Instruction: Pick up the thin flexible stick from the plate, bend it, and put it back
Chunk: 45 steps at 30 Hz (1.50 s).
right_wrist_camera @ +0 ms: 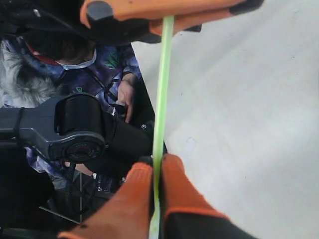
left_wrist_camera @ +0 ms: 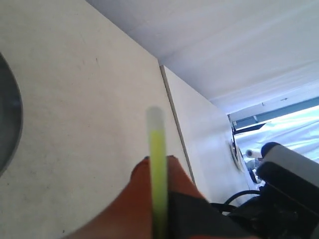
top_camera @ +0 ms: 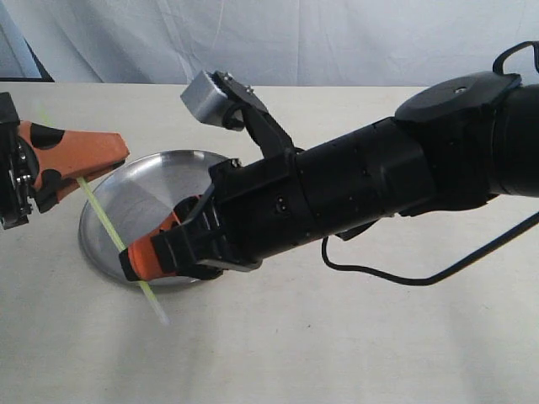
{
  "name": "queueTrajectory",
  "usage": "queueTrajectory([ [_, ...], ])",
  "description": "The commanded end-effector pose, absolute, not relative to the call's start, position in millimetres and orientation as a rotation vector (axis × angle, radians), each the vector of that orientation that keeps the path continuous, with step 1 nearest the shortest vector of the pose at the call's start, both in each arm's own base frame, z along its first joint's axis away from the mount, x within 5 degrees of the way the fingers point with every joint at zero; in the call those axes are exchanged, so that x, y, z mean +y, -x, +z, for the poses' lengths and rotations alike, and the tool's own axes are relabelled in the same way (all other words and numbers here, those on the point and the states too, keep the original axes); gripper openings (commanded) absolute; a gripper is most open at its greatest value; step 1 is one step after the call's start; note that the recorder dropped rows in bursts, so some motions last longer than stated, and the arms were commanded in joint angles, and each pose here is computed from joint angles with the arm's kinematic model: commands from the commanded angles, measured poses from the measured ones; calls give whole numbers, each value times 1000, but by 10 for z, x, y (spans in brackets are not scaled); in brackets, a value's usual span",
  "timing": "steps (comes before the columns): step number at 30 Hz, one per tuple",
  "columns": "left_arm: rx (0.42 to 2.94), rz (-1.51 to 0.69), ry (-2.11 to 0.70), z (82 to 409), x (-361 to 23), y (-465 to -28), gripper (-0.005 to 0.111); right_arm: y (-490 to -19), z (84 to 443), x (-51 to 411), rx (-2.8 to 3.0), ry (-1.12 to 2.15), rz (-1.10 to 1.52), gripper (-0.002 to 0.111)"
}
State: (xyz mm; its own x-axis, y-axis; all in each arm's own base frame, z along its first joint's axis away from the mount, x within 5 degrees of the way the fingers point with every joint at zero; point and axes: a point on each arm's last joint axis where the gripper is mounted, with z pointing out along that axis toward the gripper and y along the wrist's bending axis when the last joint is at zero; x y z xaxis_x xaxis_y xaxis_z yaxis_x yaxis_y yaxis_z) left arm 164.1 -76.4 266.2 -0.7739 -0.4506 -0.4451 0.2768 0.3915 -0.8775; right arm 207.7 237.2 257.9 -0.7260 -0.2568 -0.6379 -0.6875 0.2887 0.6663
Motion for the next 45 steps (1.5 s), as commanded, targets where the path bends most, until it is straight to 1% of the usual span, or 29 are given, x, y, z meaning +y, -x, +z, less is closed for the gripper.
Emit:
queueTrajectory([
  [1,1974,-1393,63,2661,-770,-1640,0,-2040,2602,2371,2141,862,1451,-1],
  [6,1969,-1368,39,2658,-767,-1644,0,-2111,2574,2357,2158,803,1362,0],
  [7,1969,-1368,39,2658,-767,-1644,0,-2126,2569,2353,2162,791,1343,2],
  [10,1969,-1365,41,2656,-765,-1646,0,-2175,2552,2339,2170,751,1282,19],
  [14,1969,-1365,41,2656,-765,-1646,0,-2218,2538,2324,2177,715,1228,49],
  [15,1969,-1365,41,2656,-765,-1646,0,-2225,2536,2321,2178,710,1219,53],
  [16,1969,-1365,41,2656,-765,-1646,0,-2226,2536,2321,2178,709,1217,55],
  [22,1993,-1350,53,2620,-783,-1668,0,-2217,2554,2337,2175,680,1272,51],
  [29,2065,-1365,14,2536,-926,-1677,0,-2190,2446,2390,2208,735,1352,51],
  [32,2036,-1369,-9,2623,-935,-1711,0,-2193,2320,2391,2263,798,1305,51],
  [34,2001,-1365,-32,2732,-942,-1756,0,-2176,2299,2408,2273,808,1348,49],
  [36,1981,-1361,-46,2793,-945,-1779,0,-2158,2314,2420,2266,805,1396,30],
  [37,1977,-1356,-55,2800,-946,-1782,0,-2164,2328,2427,2260,780,1415,11],
  [38,1968,-1335,-87,2800,-946,-1782,0,-2158,2355,2440,2248,752,1464,0],
  [42,1976,-1179,-195,2749,-937,-1802,0,-2010,2556,2479,2109,797,1784,0],
  [44,1953,-1134,-288,2747,-967,-1787,0,-1947,2627,2468,2064,843,1858,0],
  [45,1949,-1135,-306,2747,-981,-1778,0,-1946,2624,2462,2071,853,1835,0],
])
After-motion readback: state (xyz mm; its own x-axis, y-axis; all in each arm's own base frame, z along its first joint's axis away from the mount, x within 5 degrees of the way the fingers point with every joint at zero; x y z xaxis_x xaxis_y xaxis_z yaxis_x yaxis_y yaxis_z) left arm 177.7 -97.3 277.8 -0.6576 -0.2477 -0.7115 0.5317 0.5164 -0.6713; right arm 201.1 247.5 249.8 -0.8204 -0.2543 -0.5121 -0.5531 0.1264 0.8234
